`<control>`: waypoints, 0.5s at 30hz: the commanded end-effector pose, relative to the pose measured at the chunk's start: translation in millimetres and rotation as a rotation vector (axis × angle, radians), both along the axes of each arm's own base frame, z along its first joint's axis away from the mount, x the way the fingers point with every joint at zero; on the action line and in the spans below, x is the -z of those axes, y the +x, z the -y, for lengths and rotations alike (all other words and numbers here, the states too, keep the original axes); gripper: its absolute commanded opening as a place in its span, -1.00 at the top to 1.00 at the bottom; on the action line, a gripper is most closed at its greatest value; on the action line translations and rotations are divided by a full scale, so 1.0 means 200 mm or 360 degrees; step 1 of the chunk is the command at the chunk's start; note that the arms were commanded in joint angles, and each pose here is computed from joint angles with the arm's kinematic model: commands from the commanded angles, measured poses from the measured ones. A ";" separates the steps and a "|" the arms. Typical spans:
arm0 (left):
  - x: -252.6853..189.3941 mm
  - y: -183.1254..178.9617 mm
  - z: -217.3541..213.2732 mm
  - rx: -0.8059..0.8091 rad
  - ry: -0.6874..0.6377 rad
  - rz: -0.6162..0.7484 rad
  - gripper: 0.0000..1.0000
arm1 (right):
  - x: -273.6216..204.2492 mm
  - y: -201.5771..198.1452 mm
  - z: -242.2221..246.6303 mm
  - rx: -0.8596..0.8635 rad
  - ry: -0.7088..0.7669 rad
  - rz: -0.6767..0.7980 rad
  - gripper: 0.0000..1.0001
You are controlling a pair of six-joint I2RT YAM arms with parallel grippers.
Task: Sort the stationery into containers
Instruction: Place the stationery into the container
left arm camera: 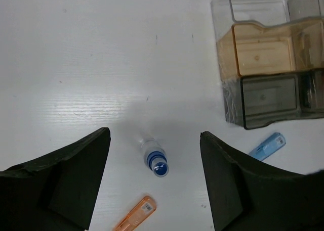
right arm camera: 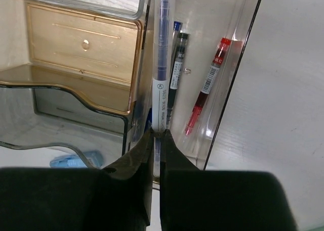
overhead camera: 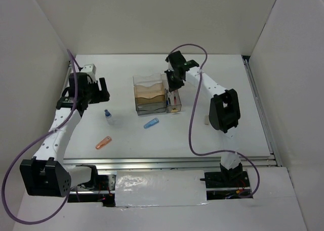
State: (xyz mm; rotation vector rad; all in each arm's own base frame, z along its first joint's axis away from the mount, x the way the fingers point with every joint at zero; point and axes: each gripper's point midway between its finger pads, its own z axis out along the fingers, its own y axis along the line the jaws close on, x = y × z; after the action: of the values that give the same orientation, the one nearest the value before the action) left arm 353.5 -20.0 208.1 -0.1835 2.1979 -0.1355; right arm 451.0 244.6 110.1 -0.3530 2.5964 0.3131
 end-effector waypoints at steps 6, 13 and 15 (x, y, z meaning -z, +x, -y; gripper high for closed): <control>0.05 -0.12 0.00 0.0668 0.0028 0.0318 -0.65 | 0.09 -0.07 -0.01 -0.0012 -0.0072 -0.0082 0.42; 0.24 -0.24 -0.11 0.1044 0.0037 0.0419 -0.62 | 0.14 -0.10 -0.01 -0.0011 -0.0095 -0.0145 0.30; 0.24 -0.27 -0.10 0.1223 -0.0013 0.0543 -0.60 | 0.11 -0.10 0.00 -0.0007 -0.0089 -0.0137 0.30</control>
State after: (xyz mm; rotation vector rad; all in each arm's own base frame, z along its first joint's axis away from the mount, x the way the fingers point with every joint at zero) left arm 302.7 20.4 142.0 0.3424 2.0740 -0.4026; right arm 440.3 246.1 90.4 -0.3708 2.6558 0.2771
